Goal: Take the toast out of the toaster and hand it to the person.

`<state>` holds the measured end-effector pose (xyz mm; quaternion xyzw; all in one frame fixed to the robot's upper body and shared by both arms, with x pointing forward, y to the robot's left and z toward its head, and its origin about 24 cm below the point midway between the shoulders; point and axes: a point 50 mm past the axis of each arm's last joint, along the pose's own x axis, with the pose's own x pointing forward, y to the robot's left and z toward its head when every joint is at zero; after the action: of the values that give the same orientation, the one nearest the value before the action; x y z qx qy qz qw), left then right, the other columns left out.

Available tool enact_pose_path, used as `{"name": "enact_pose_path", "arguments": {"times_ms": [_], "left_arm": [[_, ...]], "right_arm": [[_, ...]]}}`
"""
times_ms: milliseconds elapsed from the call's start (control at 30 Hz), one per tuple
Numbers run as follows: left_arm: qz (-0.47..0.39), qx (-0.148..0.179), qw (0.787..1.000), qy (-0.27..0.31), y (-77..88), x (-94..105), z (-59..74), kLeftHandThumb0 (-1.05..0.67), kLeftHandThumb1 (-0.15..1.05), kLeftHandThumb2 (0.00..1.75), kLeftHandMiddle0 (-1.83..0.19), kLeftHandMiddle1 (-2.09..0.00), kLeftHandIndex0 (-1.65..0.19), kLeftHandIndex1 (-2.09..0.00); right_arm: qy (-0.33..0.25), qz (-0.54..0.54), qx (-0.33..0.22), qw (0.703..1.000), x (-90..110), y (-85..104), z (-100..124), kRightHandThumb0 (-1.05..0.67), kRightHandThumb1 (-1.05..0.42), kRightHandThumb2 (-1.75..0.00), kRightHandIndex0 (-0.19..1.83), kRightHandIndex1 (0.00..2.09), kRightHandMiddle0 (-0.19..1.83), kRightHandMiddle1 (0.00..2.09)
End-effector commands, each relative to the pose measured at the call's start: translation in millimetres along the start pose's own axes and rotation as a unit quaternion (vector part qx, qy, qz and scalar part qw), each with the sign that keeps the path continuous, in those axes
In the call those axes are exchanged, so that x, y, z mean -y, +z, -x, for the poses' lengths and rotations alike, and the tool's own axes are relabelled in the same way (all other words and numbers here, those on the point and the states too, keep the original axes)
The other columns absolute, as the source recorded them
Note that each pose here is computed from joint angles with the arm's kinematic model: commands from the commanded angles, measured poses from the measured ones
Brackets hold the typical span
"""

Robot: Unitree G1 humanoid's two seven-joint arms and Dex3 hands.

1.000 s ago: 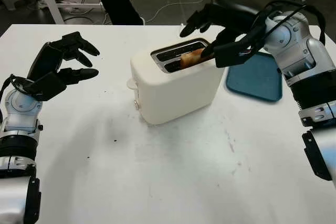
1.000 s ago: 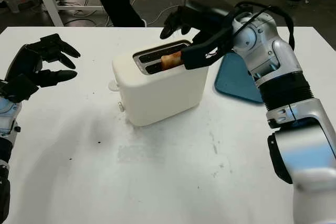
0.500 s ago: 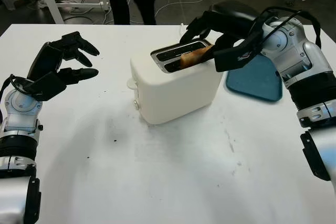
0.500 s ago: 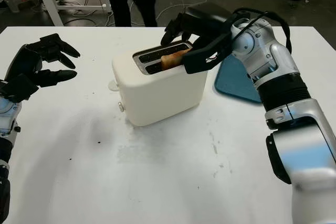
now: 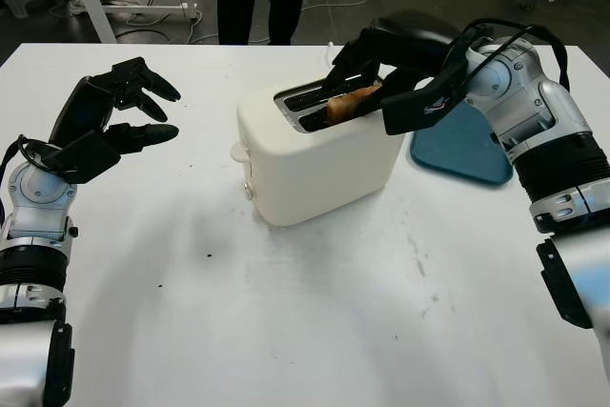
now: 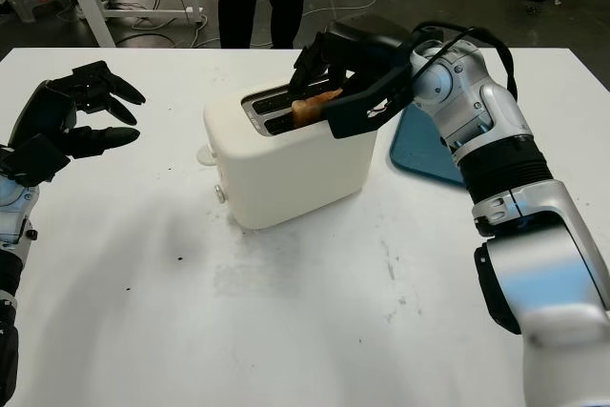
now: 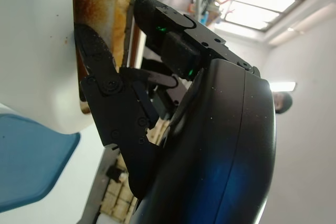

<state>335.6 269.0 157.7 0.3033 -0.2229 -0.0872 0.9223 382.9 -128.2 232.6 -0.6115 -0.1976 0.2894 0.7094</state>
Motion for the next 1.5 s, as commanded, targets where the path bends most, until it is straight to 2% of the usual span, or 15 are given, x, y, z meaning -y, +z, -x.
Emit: {"name": "enact_pose_path", "arguments": {"times_ms": [0, 133, 200, 233, 300, 367, 500, 633, 767, 867, 933, 1000, 1067, 1267, 1467], "left_arm": [[0.003, 0.008, 1.0, 0.009, 1.9, -2.1, 0.0, -1.05, 0.92, 0.07, -0.6, -1.3, -0.48, -1.19], [0.001, 0.007, 1.0, 0.009, 2.2, -2.4, 0.2, -1.05, 0.92, 0.07, -0.6, -1.3, -0.48, -1.19], [0.002, 0.007, 1.0, 0.009, 2.2, -2.3, 0.3, -1.05, 0.92, 0.06, -0.6, -1.3, -0.48, -1.19], [0.003, 0.007, 1.0, 0.009, 2.1, -2.2, 0.4, -1.05, 0.92, 0.06, -0.6, -1.3, -0.48, -1.19], [0.002, 0.006, 1.0, 0.01, 2.0, -2.0, 0.5, -1.05, 0.92, 0.06, -0.59, -1.3, -0.48, -1.19], [0.001, 0.006, 1.0, 0.01, 2.0, -2.0, 0.7, -1.05, 0.92, 0.07, -0.59, -1.31, -0.48, -1.19], [0.005, 0.005, 1.0, 0.012, 1.4, -1.8, 1.1, -1.05, 0.92, 0.07, -0.6, -1.31, -0.48, -1.2], [0.008, 0.005, 1.0, 0.013, 0.8, -1.5, 1.2, -1.05, 0.92, 0.06, -0.61, -1.3, -0.48, -1.19], [0.005, 0.003, 1.0, 0.011, 0.6, -1.7, 1.3, -1.05, 0.92, 0.06, -0.61, -1.3, -0.49, -1.19], [0.006, 0.003, 1.0, 0.012, 0.2, -1.4, 1.5, -1.05, 0.92, 0.05, -0.61, -1.29, -0.49, -1.18], [0.006, 0.005, 1.0, 0.012, 0.3, -1.1, 1.4, -1.05, 0.92, 0.05, -0.61, -1.29, -0.49, -1.18], [0.008, 0.008, 1.0, 0.013, 0.6, -0.7, 1.2, -1.05, 0.92, 0.05, -0.62, -1.29, -0.49, -1.18], [0.008, 0.008, 1.0, 0.014, 0.9, -0.6, 1.2, -1.05, 0.92, 0.05, -0.62, -1.29, -0.49, -1.18], [0.002, 0.003, 1.0, 0.012, 0.6, -0.7, 1.6, -1.05, 0.92, 0.07, -0.61, -1.3, -0.49, -1.19], [0.006, 0.004, 1.0, 0.012, 0.1, -0.8, 2.0, -1.05, 0.92, 0.06, -0.62, -1.31, -0.49, -1.2]], "right_arm": [[0.019, -0.021, -0.007, 1.0, -8.9, -3.1, -0.5, -0.34, -0.67, -0.01, 0.88, 0.82, 1.14, 0.07], [0.014, -0.022, -0.004, 1.0, -8.8, -2.8, 0.2, -0.41, -0.7, -0.01, 1.04, 0.91, 1.29, 0.15], [0.006, -0.019, 0.002, 1.0, -9.3, -2.3, 0.6, -0.44, -0.7, -0.01, 1.06, 0.99, 1.33, 0.2], [0.004, -0.017, 0.003, 1.0, -9.6, -2.1, 0.7, -0.46, -0.71, 0.0, 1.05, 1.07, 1.33, 0.27], [0.004, -0.013, 0.003, 1.0, -10.1, -1.9, 0.7, -0.5, -0.73, 0.0, 1.04, 1.21, 1.19, 0.63], [0.006, -0.006, 0.002, 1.0, -10.6, -1.8, 0.6, -0.54, -0.75, 0.0, 1.04, 1.29, 1.13, 0.81], [0.009, 0.012, 0.002, 1.0, -12.8, -1.6, 0.4, -0.58, -0.78, 0.0, 1.05, 1.4, 1.09, 0.97], [0.016, 0.03, 0.009, 0.999, -15.2, -0.8, 0.2, -0.6, -0.82, 0.0, 1.02, 1.69, 1.0, 1.35], [-0.002, 0.047, 0.014, 0.999, -17.4, -1.1, 0.3, -0.61, -0.86, -0.01, 1.07, 1.74, 0.96, 1.59], [-0.034, 0.059, 0.028, 0.997, -16.2, -1.5, 1.0, -0.58, -0.91, -0.05, 1.1, 1.67, 0.98, 1.45], [-0.057, 0.06, 0.035, 0.996, -12.2, -2.3, 1.9, -0.55, -0.92, -0.1, 1.09, 1.71, 0.98, 1.37], [-0.082, 0.057, 0.04, 0.994, -6.3, -3.3, 3.1, -0.52, -0.92, -0.12, 1.1, 1.74, 0.89, 1.63], [-0.116, 0.036, 0.051, 0.991, 3.8, -4.5, 5.8, -0.48, -0.91, -0.11, 1.11, 1.74, 0.89, 1.72], [-0.191, -0.079, 0.052, 0.977, 46.4, -16.8, 17.9, -0.35, -0.92, -0.1, 1.06, 1.75, 0.85, 1.74], [-0.254, -0.178, 0.052, 0.949, 76.3, -33.4, 33.6, -0.4, -0.92, -0.12, 1.09, 1.75, 0.9, 1.75]]}}
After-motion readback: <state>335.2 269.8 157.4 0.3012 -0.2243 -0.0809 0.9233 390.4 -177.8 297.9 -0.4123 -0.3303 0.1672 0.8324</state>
